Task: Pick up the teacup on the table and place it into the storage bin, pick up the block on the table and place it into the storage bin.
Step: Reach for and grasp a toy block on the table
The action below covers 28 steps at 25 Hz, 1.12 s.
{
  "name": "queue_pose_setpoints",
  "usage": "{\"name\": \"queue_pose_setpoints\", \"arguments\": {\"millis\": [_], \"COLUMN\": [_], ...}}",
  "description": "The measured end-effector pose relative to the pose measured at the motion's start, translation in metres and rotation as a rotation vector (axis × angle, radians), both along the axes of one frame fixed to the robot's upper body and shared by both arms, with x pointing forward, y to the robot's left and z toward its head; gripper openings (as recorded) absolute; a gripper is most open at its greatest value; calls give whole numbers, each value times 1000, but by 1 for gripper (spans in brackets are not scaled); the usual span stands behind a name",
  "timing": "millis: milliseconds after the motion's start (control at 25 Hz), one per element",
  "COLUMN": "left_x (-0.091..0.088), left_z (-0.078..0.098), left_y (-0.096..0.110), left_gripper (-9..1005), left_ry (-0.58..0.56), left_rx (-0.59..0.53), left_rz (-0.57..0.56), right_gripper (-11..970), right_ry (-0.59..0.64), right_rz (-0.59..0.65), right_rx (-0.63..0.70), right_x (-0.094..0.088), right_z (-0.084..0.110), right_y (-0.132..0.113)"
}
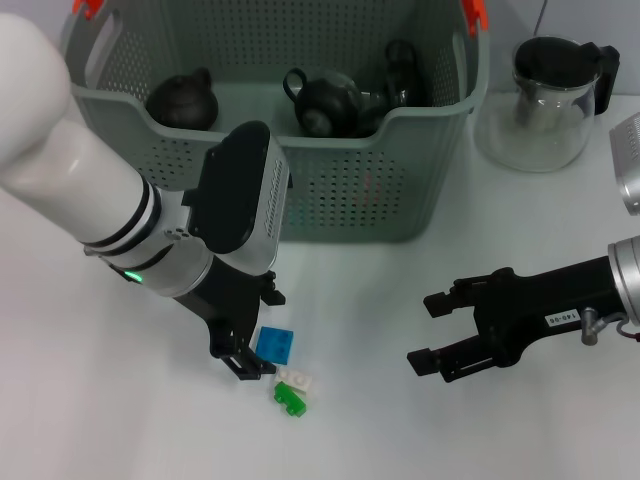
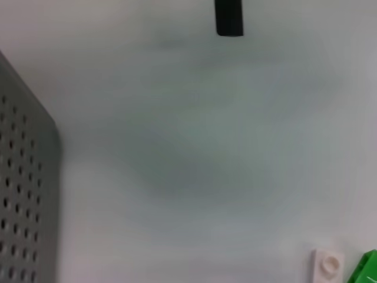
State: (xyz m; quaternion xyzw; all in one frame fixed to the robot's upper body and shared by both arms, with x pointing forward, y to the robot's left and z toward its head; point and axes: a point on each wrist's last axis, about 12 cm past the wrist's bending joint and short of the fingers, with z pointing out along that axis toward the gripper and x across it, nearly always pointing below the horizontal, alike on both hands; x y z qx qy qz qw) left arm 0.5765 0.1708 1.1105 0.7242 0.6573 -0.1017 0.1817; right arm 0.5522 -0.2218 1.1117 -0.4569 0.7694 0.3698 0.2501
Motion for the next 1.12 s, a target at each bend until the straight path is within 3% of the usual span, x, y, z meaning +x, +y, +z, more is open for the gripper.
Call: {"name": "queue_pose_setpoints", "arguments": {"millis": [640, 880, 1120], "left_x": [1, 0, 0], "left_z": [-3, 0, 5], "left_y": [-2, -9, -16], "left_gripper": [793, 569, 566], "left_ry": [-5, -10, 1], "left_rx": [46, 94, 116], "left_rz": [9, -20, -35], "right_gripper": [933, 933, 933], "right_ry": [13, 18, 25], "right_rz": [-6, -6, -5], "right_rx": [6, 6, 8], "right_x": [0, -1, -2], "right_z": [-2, -3, -5], "right_y": [0, 0, 1]}}
